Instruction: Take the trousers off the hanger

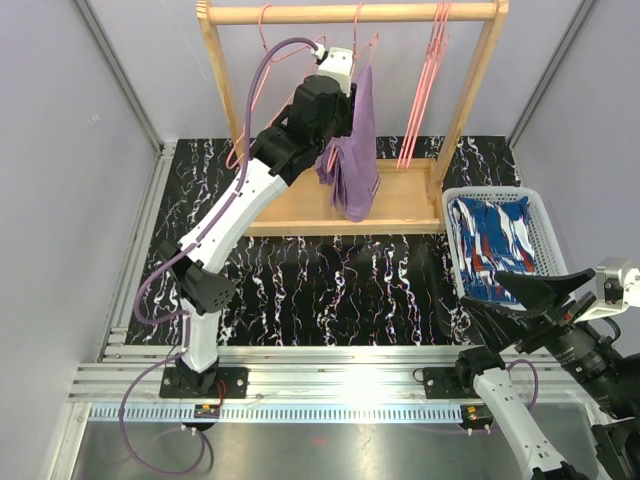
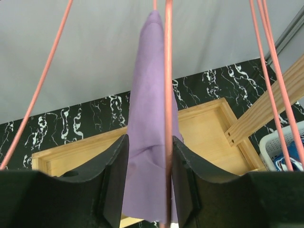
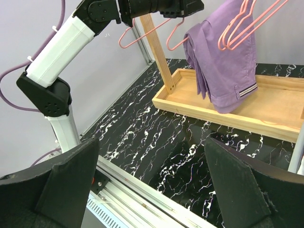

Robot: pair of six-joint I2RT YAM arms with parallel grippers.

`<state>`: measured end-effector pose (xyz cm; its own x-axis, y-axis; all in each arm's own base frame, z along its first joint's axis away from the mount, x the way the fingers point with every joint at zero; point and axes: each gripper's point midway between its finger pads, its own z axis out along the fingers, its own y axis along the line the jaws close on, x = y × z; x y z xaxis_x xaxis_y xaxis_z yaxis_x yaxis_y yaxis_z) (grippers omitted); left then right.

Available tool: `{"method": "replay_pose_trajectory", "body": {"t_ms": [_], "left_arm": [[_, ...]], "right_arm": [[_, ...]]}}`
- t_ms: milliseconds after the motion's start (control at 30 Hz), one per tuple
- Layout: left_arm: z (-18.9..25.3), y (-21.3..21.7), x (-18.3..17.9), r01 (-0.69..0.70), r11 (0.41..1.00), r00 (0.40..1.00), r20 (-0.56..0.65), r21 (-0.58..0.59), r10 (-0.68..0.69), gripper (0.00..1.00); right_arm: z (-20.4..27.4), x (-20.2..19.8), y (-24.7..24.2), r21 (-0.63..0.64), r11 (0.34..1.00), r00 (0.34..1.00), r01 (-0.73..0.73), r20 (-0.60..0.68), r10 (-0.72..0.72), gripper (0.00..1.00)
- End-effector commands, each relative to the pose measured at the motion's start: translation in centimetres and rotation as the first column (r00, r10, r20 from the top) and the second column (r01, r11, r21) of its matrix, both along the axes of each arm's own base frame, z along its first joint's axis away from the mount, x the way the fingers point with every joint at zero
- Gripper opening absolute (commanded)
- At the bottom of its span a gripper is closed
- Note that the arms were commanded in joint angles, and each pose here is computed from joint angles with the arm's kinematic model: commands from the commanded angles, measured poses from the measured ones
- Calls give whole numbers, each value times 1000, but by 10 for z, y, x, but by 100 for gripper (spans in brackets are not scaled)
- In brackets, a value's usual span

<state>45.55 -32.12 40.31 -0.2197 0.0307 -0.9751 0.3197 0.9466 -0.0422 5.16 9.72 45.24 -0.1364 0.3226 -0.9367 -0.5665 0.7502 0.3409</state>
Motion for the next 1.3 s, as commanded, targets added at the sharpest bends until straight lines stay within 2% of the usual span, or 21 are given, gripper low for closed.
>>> {"method": "replay_pose_trajectory", "body": {"t_ms": [0,133,233,267,367,533,733,867,1000,1267], "left_arm": [[27,-13,2,48,997,997,68,-65,-44,41],[15,-15,9,32,998,998,51,-50,-29,34],[14,-9,12,-4,999,999,47,-47,6,19],[18,-7,10,-11,998,999,50,-56,14,12],[43,6,1,-30,995,996,83,-92,38,0],[105,41,-21,-65,980,977,186,-187,101,0],[151,66,-29,-58,957,957,256,-285,135,0],[165,73,-37,-52,947,950,276,-317,145,0],[180,80,-59,-5,931,955,275,-365,112,0],[167,97,-95,-19,903,977,184,-429,107,0]], "right_arm": [[6,-7,1,-13,1000,999,-18,38,19,99],[5,-9,0,-19,1000,999,-16,38,17,99],[4,-9,-2,-33,999,999,-4,43,5,99],[5,-9,-3,-34,999,999,1,46,0,99],[5,-7,-5,-36,999,999,19,49,-17,99],[3,-3,-1,-30,1000,999,-4,34,5,99],[1,-4,-7,-42,999,999,32,36,-31,99],[-4,-1,-8,-58,997,999,41,18,-40,99],[-7,3,-17,-79,993,996,93,20,-92,99],[-14,23,-20,-126,985,993,115,13,-114,99]]}}
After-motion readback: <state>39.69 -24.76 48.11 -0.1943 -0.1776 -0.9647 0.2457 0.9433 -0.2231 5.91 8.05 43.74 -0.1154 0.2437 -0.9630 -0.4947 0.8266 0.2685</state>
